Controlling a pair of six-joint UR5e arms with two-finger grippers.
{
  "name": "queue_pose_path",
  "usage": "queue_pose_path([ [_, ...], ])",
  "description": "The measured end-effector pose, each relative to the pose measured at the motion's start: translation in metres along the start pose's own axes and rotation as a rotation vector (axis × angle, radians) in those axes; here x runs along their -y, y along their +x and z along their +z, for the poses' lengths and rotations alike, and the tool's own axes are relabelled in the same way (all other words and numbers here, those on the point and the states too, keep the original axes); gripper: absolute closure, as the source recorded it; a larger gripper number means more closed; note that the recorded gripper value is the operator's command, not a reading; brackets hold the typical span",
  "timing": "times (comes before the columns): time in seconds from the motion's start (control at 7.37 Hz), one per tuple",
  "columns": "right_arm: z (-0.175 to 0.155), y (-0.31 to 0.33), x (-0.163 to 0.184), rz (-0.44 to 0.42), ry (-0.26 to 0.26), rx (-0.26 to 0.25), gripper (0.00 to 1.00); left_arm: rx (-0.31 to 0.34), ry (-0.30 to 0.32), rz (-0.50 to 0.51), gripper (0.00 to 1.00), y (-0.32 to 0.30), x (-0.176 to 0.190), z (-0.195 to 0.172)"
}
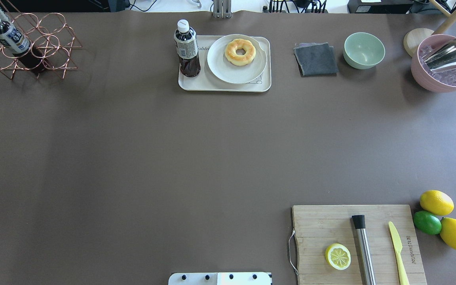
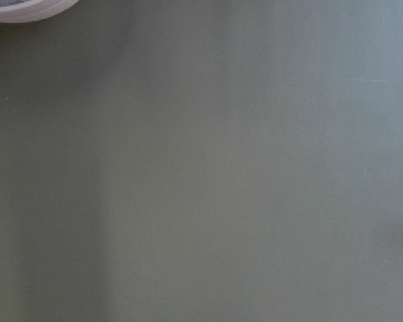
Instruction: Place donut on tray
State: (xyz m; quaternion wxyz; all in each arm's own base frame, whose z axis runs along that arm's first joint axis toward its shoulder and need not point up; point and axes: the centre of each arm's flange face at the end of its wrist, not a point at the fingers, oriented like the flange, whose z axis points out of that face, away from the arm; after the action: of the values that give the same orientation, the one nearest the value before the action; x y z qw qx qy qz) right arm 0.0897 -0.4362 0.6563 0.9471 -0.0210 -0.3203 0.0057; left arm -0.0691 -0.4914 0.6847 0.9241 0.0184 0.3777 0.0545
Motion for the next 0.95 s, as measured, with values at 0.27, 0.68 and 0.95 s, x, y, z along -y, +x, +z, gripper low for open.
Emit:
queue_pose_path([
  [0.27, 0.0008, 0.0003, -0.0006, 0.001, -0.002, 0.003, 0.0, -0.001, -0.003, -0.002, 0.01, -0.0008, -0.0016, 0.0016],
  [0.68, 0.0019, 0.001, -0.0005, 0.002, -0.003, 0.003, 0.0, -0.002, -0.006, -0.004, 0.01, -0.0014, -0.0035, 0.0027],
  [0.95, 0.0017, 0.001, -0.0002, 0.002, -0.002, 0.003, 0.0, -0.001, -0.006, -0.005, 0.01, -0.0018, -0.0038, 0.0031],
])
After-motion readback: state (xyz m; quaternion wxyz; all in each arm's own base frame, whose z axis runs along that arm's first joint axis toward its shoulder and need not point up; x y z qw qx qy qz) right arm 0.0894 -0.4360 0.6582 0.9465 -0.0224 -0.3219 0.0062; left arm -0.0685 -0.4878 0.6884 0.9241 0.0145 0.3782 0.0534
